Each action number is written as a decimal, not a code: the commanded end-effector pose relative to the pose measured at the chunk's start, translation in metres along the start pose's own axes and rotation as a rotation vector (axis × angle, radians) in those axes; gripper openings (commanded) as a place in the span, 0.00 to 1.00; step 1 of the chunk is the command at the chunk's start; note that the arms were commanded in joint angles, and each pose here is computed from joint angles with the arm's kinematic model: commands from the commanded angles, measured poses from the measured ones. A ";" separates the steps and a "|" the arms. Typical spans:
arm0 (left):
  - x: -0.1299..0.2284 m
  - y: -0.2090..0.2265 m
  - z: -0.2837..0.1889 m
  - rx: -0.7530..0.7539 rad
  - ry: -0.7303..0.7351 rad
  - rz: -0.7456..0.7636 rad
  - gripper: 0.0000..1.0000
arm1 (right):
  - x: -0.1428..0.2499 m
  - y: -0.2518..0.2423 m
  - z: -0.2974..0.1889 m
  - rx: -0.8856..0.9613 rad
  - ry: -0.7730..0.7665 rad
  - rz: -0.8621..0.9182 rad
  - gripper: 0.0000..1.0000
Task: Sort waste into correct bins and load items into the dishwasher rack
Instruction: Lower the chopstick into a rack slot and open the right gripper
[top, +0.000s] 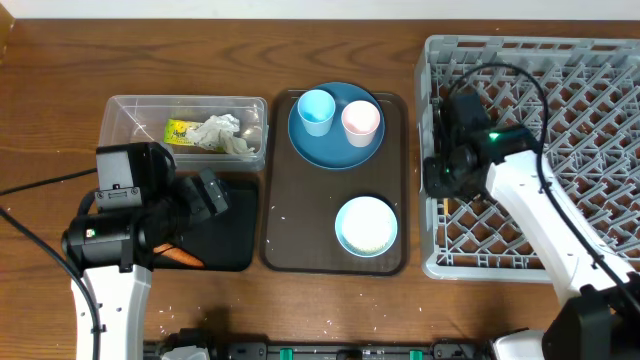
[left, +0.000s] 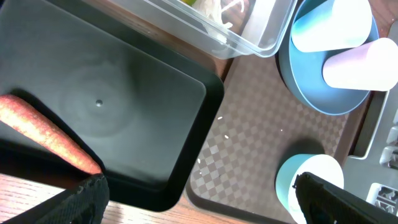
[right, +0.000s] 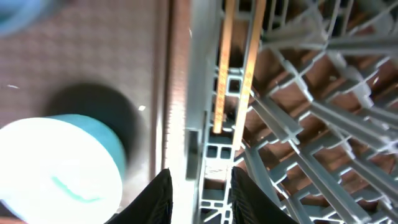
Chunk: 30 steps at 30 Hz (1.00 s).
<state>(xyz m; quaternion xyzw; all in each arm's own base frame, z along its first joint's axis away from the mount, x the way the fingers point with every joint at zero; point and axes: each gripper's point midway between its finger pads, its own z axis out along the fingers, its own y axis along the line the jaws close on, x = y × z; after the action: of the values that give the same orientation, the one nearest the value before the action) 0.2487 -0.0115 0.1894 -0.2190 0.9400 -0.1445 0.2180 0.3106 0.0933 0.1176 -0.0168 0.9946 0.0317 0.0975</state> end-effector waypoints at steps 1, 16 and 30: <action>-0.006 -0.001 -0.006 0.001 -0.026 0.008 0.98 | -0.022 0.012 -0.026 -0.043 -0.088 -0.017 0.29; -0.006 -0.001 -0.006 0.002 -0.026 0.008 0.98 | -0.037 0.003 0.017 0.002 -0.173 0.078 0.19; -0.006 -0.001 -0.006 0.002 -0.026 0.008 0.98 | -0.031 0.000 0.037 0.006 -0.185 0.079 0.16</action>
<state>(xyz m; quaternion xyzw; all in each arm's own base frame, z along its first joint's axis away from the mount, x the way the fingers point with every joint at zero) 0.2488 -0.0115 0.1894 -0.2190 0.9400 -0.1445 0.2182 0.3522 0.0972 0.0952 0.0228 0.9799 0.0418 0.1937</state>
